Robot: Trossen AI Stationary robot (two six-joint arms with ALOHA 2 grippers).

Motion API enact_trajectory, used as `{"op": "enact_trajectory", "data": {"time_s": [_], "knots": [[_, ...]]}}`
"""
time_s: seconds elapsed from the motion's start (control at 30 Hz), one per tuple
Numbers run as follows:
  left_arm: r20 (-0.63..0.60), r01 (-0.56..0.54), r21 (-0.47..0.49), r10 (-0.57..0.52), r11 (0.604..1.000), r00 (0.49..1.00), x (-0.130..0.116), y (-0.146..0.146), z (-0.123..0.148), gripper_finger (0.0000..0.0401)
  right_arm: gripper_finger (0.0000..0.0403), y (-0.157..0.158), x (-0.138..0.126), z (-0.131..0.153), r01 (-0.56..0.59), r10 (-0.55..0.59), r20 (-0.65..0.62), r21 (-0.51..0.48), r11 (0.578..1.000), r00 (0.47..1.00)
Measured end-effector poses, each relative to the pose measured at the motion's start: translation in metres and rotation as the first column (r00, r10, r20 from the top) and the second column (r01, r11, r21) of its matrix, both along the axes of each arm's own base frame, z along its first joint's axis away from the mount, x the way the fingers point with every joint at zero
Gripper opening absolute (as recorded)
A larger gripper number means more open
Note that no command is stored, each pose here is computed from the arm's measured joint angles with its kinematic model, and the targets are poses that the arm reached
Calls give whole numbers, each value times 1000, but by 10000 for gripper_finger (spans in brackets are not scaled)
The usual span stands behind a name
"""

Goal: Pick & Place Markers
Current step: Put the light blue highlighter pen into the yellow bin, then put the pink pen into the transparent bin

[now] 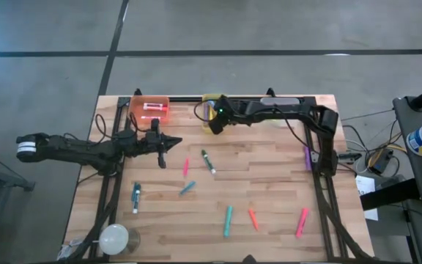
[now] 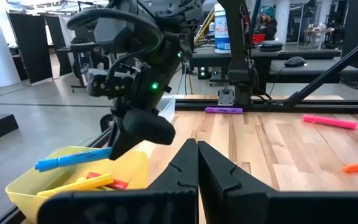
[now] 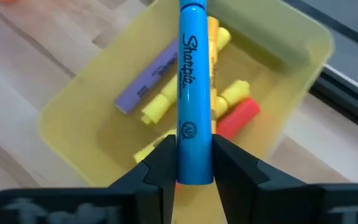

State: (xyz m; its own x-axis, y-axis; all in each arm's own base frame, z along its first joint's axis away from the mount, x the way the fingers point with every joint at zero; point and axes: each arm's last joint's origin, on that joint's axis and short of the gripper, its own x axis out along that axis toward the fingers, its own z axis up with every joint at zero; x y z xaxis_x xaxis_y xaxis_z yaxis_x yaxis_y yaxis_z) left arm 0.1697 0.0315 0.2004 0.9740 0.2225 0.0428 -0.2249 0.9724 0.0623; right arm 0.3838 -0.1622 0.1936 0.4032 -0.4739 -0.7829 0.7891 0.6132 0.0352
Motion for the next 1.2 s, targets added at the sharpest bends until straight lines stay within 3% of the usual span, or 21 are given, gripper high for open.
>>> {"op": "enact_trajectory", "data": {"time_s": [0.2,0.37,0.5,0.67,0.83,0.93,1.1,1.2], "knots": [[1,-2,-15,2,1000,1000,0,0,0,0,110,-2,4,-4,-76,77,-16,22,997,997],[-25,-2,-20,2,1000,1000,0,0,-3,0,84,9,3,2,-139,139,-25,-2,990,990],[-146,17,-47,-24,999,989,0,-3,-15,0,48,42,0,8,-230,228,-54,-50,972,972],[-269,3,-111,-33,994,963,1,-14,-26,9,15,93,-8,3,-267,251,-125,-134,954,960],[-479,-95,-171,1,981,878,4,-25,-39,54,9,136,-10,4,-309,289,-123,-201,929,949],[-539,-134,-225,-9,965,843,11,-31,-44,87,8,155,-9,6,-348,331,-112,-214,913,937],[-639,-212,-333,-55,919,767,25,-38,-55,123,8,169,-9,11,-377,362,-106,-227,898,926],[-695,-265,-345,-55,901,717,35,-41,-59,133,8,172,-9,11,-389,374,-106,-227,893,921]]}}
